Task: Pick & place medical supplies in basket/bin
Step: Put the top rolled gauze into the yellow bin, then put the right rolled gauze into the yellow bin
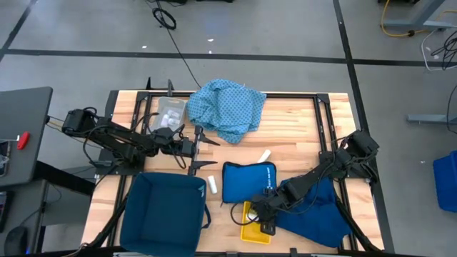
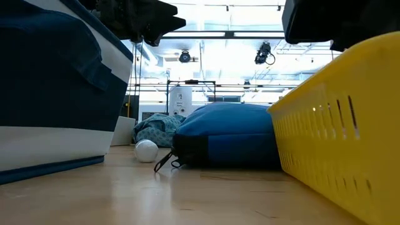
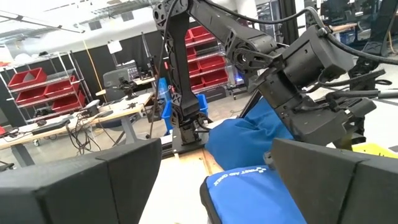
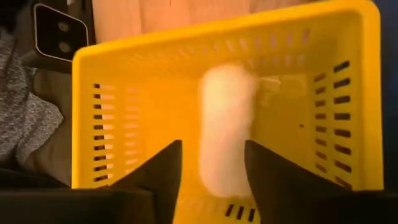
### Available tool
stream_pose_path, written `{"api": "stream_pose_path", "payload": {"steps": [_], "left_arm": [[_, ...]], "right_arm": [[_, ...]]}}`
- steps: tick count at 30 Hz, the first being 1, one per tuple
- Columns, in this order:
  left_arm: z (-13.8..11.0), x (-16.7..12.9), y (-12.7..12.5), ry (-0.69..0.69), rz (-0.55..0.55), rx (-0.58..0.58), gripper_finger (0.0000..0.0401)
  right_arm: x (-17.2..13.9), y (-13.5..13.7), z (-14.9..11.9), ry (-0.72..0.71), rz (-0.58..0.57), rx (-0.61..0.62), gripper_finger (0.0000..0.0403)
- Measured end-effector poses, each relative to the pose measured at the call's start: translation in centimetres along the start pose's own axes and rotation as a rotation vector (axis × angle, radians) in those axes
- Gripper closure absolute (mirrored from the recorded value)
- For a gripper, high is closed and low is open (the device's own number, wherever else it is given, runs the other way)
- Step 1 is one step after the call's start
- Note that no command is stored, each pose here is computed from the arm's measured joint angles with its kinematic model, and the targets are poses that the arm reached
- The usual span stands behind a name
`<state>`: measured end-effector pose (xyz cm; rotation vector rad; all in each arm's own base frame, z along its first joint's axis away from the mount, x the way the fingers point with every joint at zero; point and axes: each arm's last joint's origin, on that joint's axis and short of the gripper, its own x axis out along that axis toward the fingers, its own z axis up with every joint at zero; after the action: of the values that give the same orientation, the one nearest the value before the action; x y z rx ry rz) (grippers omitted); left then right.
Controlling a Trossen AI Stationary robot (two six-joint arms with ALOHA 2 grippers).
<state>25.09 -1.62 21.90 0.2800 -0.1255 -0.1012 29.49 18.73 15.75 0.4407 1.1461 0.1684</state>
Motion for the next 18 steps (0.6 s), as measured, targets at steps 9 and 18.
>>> {"api": "stream_pose_path", "payload": {"steps": [9, 18], "left_arm": [[0.0, 0.0, 0.0, 0.0, -0.001, 0.0, 0.0093], [0.0, 0.0, 0.0, -0.004, -0.011, 0.0, 0.0093]], "right_arm": [[-0.1, 0.0, 0.5, -0.019, 0.003, 0.017, 0.0173], [-2.6, 2.0, 3.6, -0.142, -0.134, -0.144, 0.0172]]}}
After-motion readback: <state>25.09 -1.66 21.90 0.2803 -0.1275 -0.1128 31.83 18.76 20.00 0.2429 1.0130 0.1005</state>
